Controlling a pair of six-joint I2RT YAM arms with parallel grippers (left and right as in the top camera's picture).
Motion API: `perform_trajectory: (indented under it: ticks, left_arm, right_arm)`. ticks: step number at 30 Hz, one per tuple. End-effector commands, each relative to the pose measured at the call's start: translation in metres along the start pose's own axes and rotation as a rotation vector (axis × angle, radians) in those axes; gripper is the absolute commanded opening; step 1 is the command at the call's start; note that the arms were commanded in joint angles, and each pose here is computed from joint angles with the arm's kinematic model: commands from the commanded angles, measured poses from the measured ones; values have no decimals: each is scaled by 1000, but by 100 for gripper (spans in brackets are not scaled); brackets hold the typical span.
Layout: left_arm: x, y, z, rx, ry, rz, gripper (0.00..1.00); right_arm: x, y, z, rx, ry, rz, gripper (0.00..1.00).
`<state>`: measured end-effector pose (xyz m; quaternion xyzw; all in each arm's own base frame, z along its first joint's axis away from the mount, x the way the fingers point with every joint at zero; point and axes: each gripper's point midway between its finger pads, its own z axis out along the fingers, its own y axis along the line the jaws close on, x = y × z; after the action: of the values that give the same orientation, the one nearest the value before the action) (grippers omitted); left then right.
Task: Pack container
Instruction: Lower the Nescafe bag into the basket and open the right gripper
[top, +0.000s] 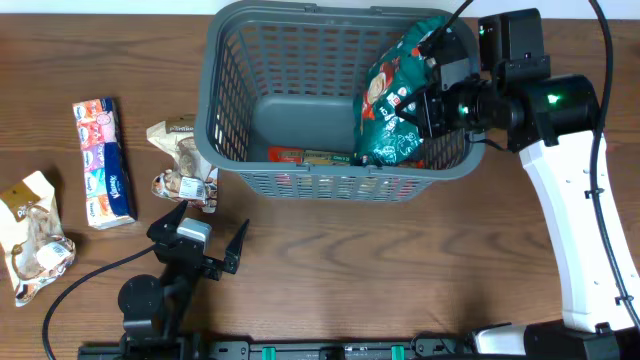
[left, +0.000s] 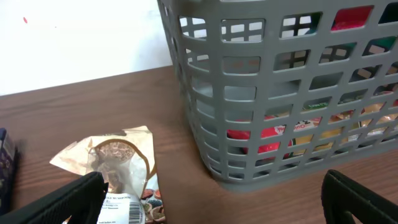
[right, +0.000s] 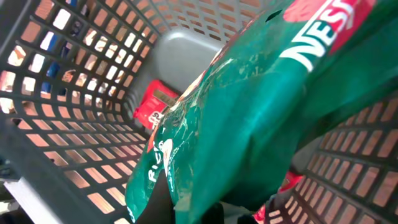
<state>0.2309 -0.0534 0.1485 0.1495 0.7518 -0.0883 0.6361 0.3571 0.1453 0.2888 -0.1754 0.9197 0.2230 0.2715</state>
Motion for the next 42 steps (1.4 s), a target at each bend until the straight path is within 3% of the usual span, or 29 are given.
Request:
perform_trajectory:
  ticks: [1,5,6,7,17,22,26,30,35,42]
  left_arm:
    - [12,-3,2,19,26,7,98]
    - [12,-3,2,19,26,7,99]
    - [12,-3,2,19,26,7,99]
    - [12,-3,2,19,26,7,99]
    - [12,-3,2,19,26,7,99]
    - [12,-3,2,19,26,7,99]
    - [12,-3,2,19,26,7,99]
    - [12,-3,2,19,26,7,99]
    - [12,-3,2,19,26,7,99]
    - [12,-3,2,19,26,7,99]
  right_arm:
    - [-12,12,-17,-13,-60,-69,1]
    - [-9,8,-15,6,-45,-61,1]
    - [-9,8,-15,5,-43,-61,22]
    - [-8,8,-15,5,-42,-61,99]
    - [-9,12,-15,-16,-44,-80,97]
    - [-28,22,-22,-62,-126,-100,99]
    - [-54,13,-51,-12,-227,-77,99]
    - [-68,-27,-101,160,-315,33,99]
    - [-40,-89,-157,406,-299,209,99]
    - [28,-148,-195,638,-158,439,99]
